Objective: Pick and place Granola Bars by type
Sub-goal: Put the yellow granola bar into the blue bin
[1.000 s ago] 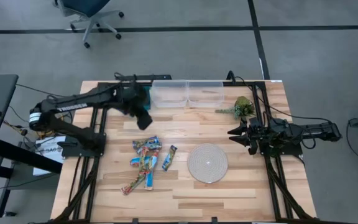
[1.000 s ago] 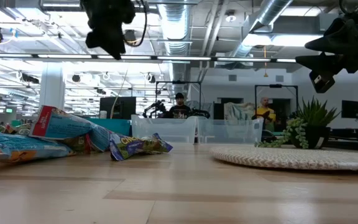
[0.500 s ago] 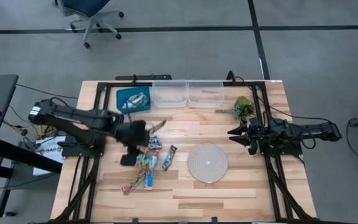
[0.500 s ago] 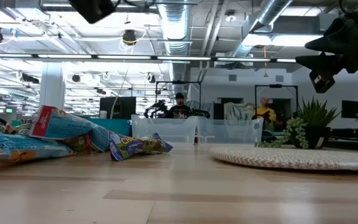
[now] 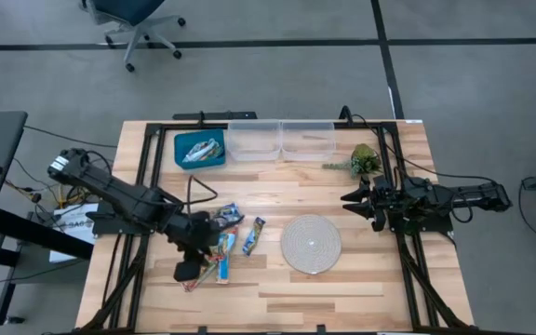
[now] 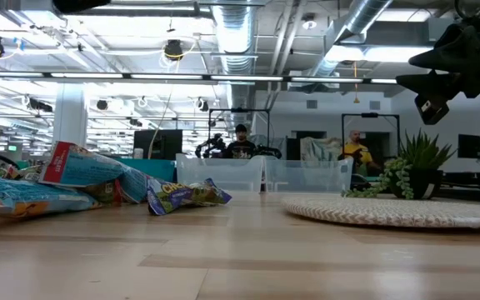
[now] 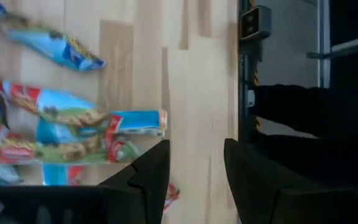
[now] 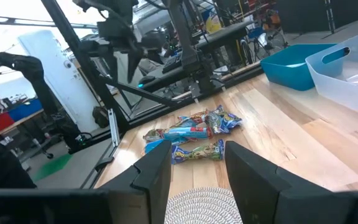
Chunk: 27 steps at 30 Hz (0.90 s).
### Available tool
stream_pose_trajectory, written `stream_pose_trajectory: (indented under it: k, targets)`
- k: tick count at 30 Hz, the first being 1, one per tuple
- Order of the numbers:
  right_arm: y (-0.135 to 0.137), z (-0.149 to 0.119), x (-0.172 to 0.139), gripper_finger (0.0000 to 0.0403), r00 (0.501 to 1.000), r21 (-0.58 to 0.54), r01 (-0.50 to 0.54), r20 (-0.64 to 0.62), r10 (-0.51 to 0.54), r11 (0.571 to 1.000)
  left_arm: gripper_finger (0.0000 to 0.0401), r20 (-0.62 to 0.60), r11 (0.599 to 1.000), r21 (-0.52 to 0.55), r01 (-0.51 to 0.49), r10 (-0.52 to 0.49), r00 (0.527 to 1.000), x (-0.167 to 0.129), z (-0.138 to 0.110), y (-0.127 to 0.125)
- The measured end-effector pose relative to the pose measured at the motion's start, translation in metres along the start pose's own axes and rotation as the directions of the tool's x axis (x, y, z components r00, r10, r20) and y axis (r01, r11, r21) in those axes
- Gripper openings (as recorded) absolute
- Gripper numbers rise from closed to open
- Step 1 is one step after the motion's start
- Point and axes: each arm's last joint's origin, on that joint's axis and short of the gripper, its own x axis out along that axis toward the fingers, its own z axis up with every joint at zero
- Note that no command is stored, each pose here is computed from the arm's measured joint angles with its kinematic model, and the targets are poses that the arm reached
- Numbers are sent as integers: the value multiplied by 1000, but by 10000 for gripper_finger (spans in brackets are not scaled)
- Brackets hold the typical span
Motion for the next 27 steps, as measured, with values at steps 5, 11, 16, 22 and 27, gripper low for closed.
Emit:
stream_pose_trajectory:
  k: [5,11,16,22,27]
  targets:
    - [0,0,0,144,1000,0,-1,3,1,1000,144,-29,985,-165,-54,50,998,22,7,3]
    - [0,0,0,142,1000,0,1,-1,-1,1000,144,-61,928,-327,-180,170,984,63,19,12]
    - [0,0,0,141,1000,0,-1,2,1,1000,144,-126,834,-484,-263,231,965,91,19,18]
    - [0,0,0,144,1000,0,0,0,0,1000,144,-175,655,-678,-334,297,939,111,11,14]
    - [0,0,0,141,1000,0,-1,0,1,1000,144,-220,501,-786,-362,320,922,135,0,6]
